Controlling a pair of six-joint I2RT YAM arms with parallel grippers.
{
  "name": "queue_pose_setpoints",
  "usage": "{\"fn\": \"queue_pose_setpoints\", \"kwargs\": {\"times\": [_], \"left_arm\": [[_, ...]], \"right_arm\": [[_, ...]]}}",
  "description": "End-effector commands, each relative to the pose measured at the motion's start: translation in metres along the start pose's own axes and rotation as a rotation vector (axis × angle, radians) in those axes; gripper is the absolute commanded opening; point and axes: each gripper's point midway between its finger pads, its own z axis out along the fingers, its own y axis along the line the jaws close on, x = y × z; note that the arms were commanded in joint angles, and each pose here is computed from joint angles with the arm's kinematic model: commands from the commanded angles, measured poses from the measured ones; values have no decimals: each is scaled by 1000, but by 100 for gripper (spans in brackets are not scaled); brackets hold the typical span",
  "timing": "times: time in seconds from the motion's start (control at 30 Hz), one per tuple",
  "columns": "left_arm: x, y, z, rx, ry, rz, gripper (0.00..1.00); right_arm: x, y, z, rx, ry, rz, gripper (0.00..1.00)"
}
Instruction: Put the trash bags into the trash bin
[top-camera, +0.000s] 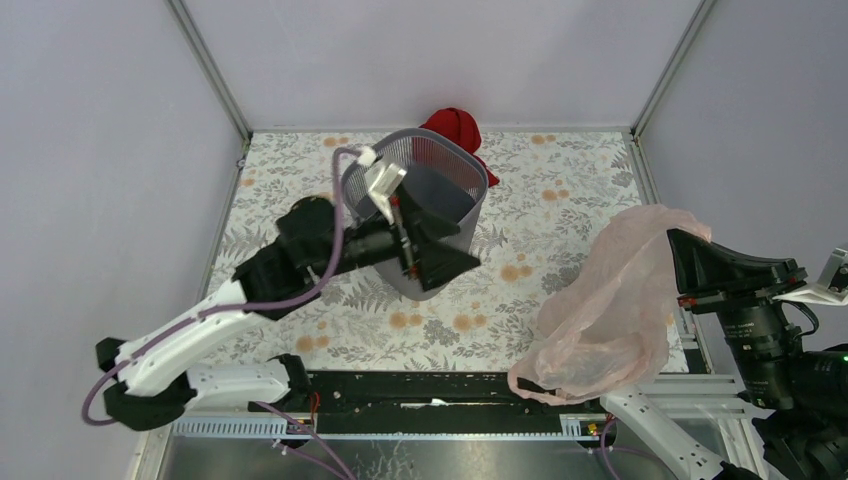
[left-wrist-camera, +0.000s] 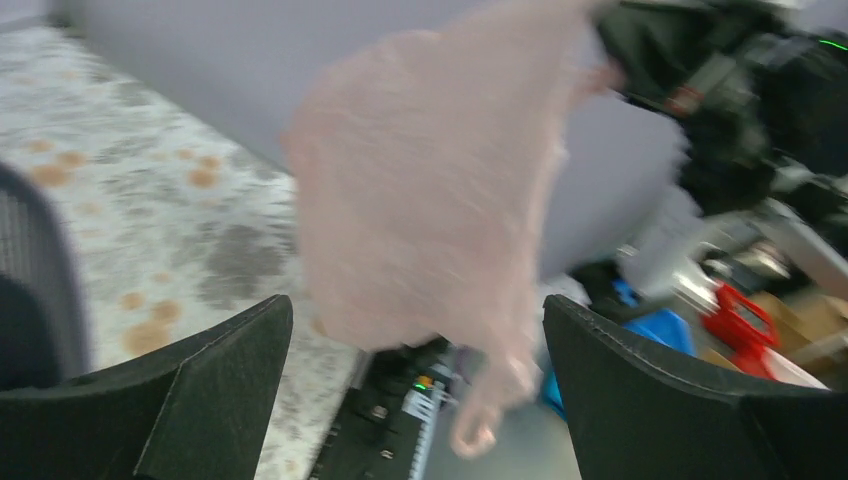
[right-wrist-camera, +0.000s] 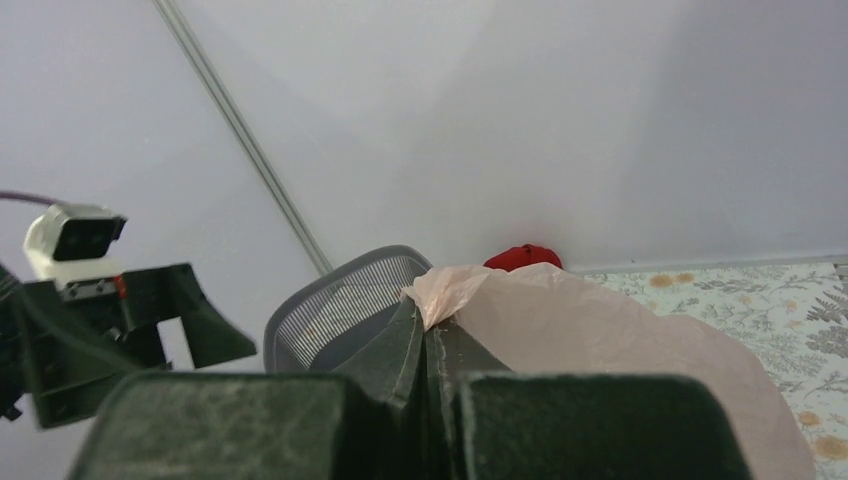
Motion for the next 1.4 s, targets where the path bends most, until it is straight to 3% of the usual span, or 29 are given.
{"fn": "queue_pose_setpoints", "kwargs": {"times": [0.0, 0.2, 0.3, 0.57, 0.77, 0.83, 0.87, 0.97, 1.03, 1.17, 1.37], "left_arm": [[49, -37, -19, 297, 99, -96, 99], [118, -33, -19, 364, 102, -363, 98], [148, -34, -8, 317, 61, -440, 99], [187, -81, 0, 392, -47, -432, 99], [199, -80, 40, 292, -18, -412, 98], [199, -76, 48, 246, -13, -384, 89], [198, -71, 51, 214, -11, -372, 79], [190, -56, 55, 123, 3, -327, 35], [179, -43, 55, 46, 27, -274, 18], [116, -17, 34, -121, 18, -96, 4], [-37, -19, -9, -220, -138, 220, 0]], "right_arm": [[-12, 11, 14, -34, -47, 21, 0], [-13, 19, 26, -64, -63, 35, 0], [-12, 22, 32, -72, -67, 49, 0], [-5, 25, 39, -86, -62, 76, 0], [-7, 26, 35, -89, -68, 93, 0], [-9, 27, 35, -93, -69, 94, 0], [-12, 28, 35, -96, -71, 88, 0], [-20, 24, 32, -69, -75, 52, 0], [-25, 21, 29, -59, -96, 33, 0], [-33, 28, 28, -94, -112, 6, 0], [-49, 83, 47, -357, -136, -50, 0]]}}
